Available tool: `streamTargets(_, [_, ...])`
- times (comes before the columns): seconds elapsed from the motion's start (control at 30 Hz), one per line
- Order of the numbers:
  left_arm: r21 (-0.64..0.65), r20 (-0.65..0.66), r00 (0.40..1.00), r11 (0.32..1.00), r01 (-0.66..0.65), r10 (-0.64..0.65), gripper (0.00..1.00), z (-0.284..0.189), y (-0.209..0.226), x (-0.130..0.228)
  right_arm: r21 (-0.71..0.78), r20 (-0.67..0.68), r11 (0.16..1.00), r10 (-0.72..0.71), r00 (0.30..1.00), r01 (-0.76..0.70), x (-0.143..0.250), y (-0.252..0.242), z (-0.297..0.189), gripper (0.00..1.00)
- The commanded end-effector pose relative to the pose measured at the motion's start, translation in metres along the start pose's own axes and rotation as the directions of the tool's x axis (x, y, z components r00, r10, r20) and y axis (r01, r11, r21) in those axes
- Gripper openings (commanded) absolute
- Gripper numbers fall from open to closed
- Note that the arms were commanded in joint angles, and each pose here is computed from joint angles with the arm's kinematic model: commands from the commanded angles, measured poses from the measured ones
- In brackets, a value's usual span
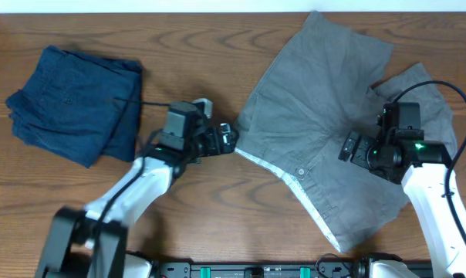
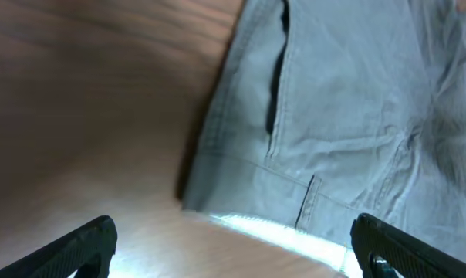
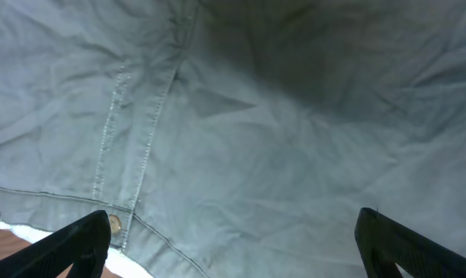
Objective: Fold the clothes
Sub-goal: 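Grasp the shorts waistband with the left gripper and pull it left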
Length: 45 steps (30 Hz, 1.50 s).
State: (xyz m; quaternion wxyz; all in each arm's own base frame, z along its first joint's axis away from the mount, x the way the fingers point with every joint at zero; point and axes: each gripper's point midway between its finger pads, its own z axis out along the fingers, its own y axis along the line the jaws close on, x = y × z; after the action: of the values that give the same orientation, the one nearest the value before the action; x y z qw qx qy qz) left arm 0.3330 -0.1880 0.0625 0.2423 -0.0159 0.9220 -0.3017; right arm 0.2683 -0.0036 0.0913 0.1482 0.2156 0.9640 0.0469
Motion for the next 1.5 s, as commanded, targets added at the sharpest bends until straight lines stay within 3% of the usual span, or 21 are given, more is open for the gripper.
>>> streamTargets(0.0, [0.022, -0.024, 1.0, 1.0, 0.01, -0.009, 0.98, 0.02, -0.006, 0.007, 0.006, 0.023, 1.0, -0.014, 1.0, 0.014, -0.006, -0.002, -0.005, 0.99])
streamTargets(0.2, [0.028, -0.059, 0.998, 1.0, -0.01, 0.011, 1.0, 0.051, -0.002, 0.022, 0.01, 0.014, 1.0, -0.017, 1.0, 0.017, -0.004, -0.003, -0.005, 0.99])
streamTargets(0.27, [0.024, -0.076, 0.997, 1.0, -0.011, 0.013, 0.92, 0.059, 0.001, 0.029, 0.01, 0.014, 1.0, -0.017, 1.0, 0.017, -0.003, -0.003, -0.005, 0.99])
streamTargets(0.33, [0.022, -0.084, 0.996, 1.0, -0.011, 0.013, 0.67, 0.064, 0.003, 0.032, 0.01, 0.013, 1.0, -0.017, 1.0, 0.017, -0.003, -0.003, -0.005, 0.99])
streamTargets(0.43, [0.032, -0.041, 0.999, 0.999, -0.023, 0.024, 0.12, 0.065, 0.001, 0.022, 0.01, 0.013, 1.0, -0.017, 1.0, 0.017, -0.003, -0.003, -0.005, 0.99])
streamTargets(0.47, [0.036, -0.012, 1.0, 0.999, -0.029, 0.029, 0.06, 0.064, 0.0, 0.014, 0.011, 0.012, 1.0, -0.017, 1.0, 0.017, -0.003, -0.003, -0.005, 0.99])
streamTargets(0.57, [0.024, 0.121, 0.992, 0.999, -0.032, 0.029, 0.06, 0.053, 0.001, -0.028, 0.013, 0.006, 1.0, -0.016, 1.0, 0.016, -0.002, -0.004, -0.005, 0.99])
streamTargets(0.77, [0.018, 0.41, 0.912, 1.0, 0.011, -0.017, 0.06, -0.003, 0.003, -0.16, 0.017, -0.002, 1.0, -0.016, 1.0, 0.016, 0.001, -0.005, -0.005, 0.99])
streamTargets(0.87, [0.013, 0.495, 0.867, 0.998, 0.055, -0.054, 0.06, -0.039, 0.011, -0.216, 0.016, -0.002, 1.0, -0.016, 1.0, 0.016, 0.0, -0.005, -0.005, 0.99])
streamTargets(0.9, [0.004, 0.505, 0.861, 0.997, 0.071, -0.063, 0.28, -0.048, 0.016, -0.226, 0.016, -0.001, 1.0, -0.016, 1.0, 0.016, 0.0, -0.004, -0.005, 0.99])
streamTargets(0.93, [-0.007, 0.506, 0.86, 0.996, 0.089, -0.073, 0.59, -0.055, 0.021, -0.233, 0.016, 0.0, 1.0, -0.016, 1.0, 0.016, 0.0, -0.004, -0.005, 0.99])
streamTargets(0.97, [-0.012, 0.494, 0.865, 0.995, 0.102, -0.083, 0.78, -0.057, 0.025, -0.233, 0.016, 0.001, 1.0, -0.016, 1.0, 0.016, 0.0, -0.004, -0.005, 0.99])
streamTargets(1.0, [-0.008, 0.452, 0.886, 0.993, 0.121, -0.104, 0.99, -0.057, 0.029, -0.227, 0.015, 0.004, 1.0, -0.016, 1.0, 0.016, -0.001, -0.004, -0.005, 0.99])
streamTargets(1.1, [0.007, 0.257, 0.947, 0.98, 0.197, -0.192, 0.98, -0.043, 0.037, -0.183, 0.015, 0.003, 1.0, -0.016, 1.0, 0.016, -0.001, -0.004, -0.005, 0.99])
streamTargets(1.17, [-0.069, 0.087, 0.953, 0.953, 0.296, -0.29, 0.98, -0.036, 0.05, -0.136, 0.018, -0.005, 1.0, -0.015, 1.0, 0.015, 0.001, -0.005, -0.005, 0.99])
streamTargets(1.23, [-0.191, -0.082, 0.917, 0.909, 0.371, -0.391, 0.98, -0.038, 0.061, -0.081, 0.042, -0.014, 0.999, 0.005, 1.0, -0.004, 0.004, -0.01, -0.006, 0.99])
streamTargets(1.33, [-0.33, -0.284, 0.835, 0.865, 0.377, -0.472, 0.98, -0.053, 0.068, -0.013, 0.117, -0.012, 0.99, 0.075, 0.997, -0.073, 0.006, -0.026, -0.007, 0.99])
streamTargets(1.47, [-0.503, -0.406, 0.746, 0.81, 0.301, -0.529, 0.98, -0.081, 0.081, 0.041, 0.131, -0.008, 0.987, 0.094, 0.996, -0.092, 0.005, -0.032, -0.007, 0.99])
